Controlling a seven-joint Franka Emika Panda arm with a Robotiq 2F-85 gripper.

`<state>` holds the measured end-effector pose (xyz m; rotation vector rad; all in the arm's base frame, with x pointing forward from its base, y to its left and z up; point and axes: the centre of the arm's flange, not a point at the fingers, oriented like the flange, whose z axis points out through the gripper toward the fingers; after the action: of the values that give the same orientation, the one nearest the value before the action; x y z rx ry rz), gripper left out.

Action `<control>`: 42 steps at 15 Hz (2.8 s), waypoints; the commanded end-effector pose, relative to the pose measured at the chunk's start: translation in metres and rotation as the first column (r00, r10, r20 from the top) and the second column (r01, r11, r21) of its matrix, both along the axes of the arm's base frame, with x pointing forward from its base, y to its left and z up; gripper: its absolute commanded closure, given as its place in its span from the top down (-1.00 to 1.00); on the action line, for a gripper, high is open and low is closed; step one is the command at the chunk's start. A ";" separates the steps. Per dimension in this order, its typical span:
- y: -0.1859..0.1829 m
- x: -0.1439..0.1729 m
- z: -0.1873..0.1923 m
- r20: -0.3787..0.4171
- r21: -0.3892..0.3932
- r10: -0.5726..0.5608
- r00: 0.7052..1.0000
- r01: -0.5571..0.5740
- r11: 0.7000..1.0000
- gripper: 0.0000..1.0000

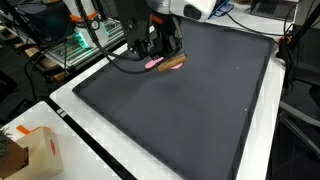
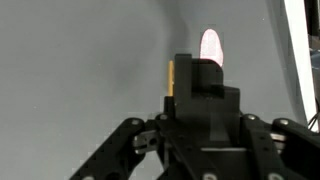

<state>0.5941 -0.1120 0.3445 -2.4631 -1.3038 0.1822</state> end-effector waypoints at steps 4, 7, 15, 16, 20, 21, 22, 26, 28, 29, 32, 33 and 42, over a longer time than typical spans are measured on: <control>-0.003 0.010 -0.006 -0.061 0.039 -0.045 0.997 0.047 0.998 -0.52; -0.001 0.012 -0.006 -0.066 0.043 -0.040 0.997 0.042 0.998 -0.52; 0.017 0.016 0.015 -0.011 0.026 0.013 1.000 -0.012 1.000 -0.52; 0.020 0.017 0.019 -0.002 0.022 0.025 1.000 -0.025 0.999 -0.52; 0.043 0.017 0.045 0.044 -0.013 0.092 0.995 -0.092 0.996 -0.52; 0.050 0.016 0.051 0.055 -0.021 0.111 0.992 -0.110 0.994 -0.52; 0.059 0.014 0.059 0.068 -0.041 0.140 0.988 -0.137 0.990 -0.52; 0.093 0.007 0.087 0.112 -0.145 0.270 0.956 -0.253 0.956 -0.52; 0.113 0.002 0.101 0.124 -0.213 0.351 0.928 -0.321 0.923 -0.52; 0.124 -0.001 0.108 0.129 -0.245 0.396 0.909 -0.358 0.901 -0.52; 0.156 -0.009 0.121 0.131 -0.330 0.518 0.845 -0.456 0.827 -0.52; 0.166 -0.012 0.124 0.129 -0.354 0.552 0.824 -0.482 0.801 -0.52; 0.213 -0.013 0.126 0.095 -0.390 0.666 0.740 -0.588 0.709 -0.02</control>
<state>0.5807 0.1014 0.4709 -2.2140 -2.3826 0.3160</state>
